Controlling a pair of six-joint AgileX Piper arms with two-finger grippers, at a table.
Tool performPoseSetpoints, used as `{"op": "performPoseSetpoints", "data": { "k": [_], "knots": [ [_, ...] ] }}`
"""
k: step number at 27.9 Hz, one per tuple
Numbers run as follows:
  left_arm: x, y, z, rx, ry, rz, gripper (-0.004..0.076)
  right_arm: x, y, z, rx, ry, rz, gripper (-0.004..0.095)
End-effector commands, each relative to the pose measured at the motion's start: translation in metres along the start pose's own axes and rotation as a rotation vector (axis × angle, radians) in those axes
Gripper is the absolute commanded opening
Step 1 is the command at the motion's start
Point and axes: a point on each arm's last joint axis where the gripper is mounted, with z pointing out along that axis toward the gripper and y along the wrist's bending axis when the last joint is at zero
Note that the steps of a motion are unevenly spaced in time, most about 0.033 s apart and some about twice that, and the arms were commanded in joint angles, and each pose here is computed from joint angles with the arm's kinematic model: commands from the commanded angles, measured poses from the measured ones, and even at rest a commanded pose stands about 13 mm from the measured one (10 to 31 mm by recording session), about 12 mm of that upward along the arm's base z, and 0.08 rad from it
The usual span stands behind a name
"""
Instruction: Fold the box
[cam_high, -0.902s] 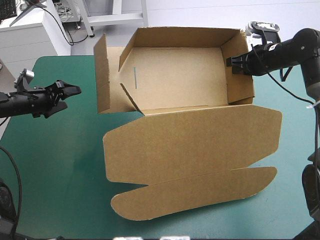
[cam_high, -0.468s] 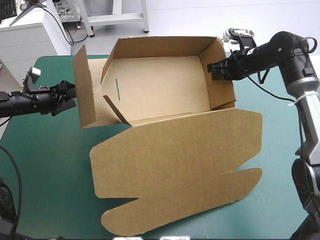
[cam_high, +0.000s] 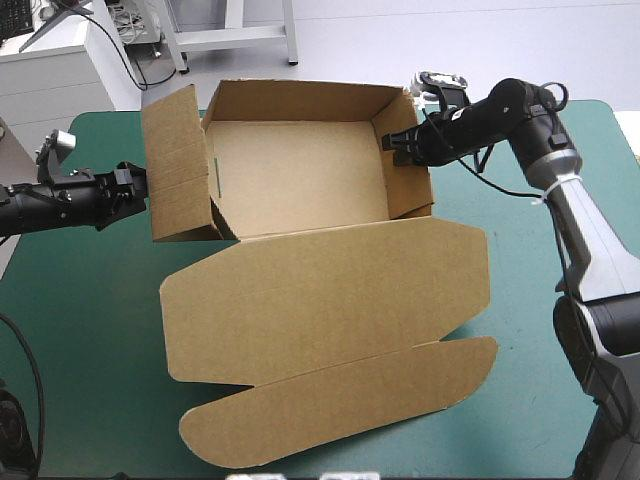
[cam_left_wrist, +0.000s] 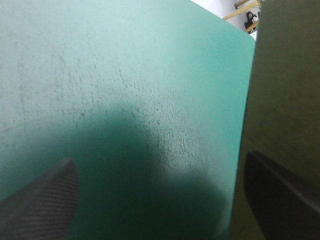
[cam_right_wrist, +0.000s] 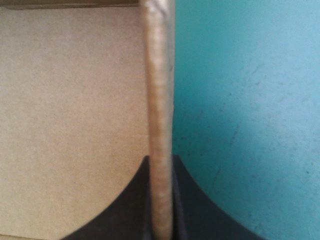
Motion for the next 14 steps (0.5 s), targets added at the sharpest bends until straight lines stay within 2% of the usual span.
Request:
{"op": "performPoseSetpoints", "data": {
  "k": [1, 6, 14],
  "knots": [
    [0.003, -0.035, -0.017, 0.099, -0.009, 0.066, 0.0636, -0.013, 0.029, -0.021, -0.059, -0.157, -0.018, -0.0011],
    [0.007, -0.047, -0.026, 0.093, -0.031, 0.102, 0.0636, -0.014, 0.034, -0.014, -0.017, -0.185, -0.021, -0.0011],
    [0.01, -0.069, -0.038, 0.152, -0.09, 0.121, 0.0636, -0.012, 0.056, 0.003, -0.063, -0.199, -0.038, -0.0011]
  ]
}}
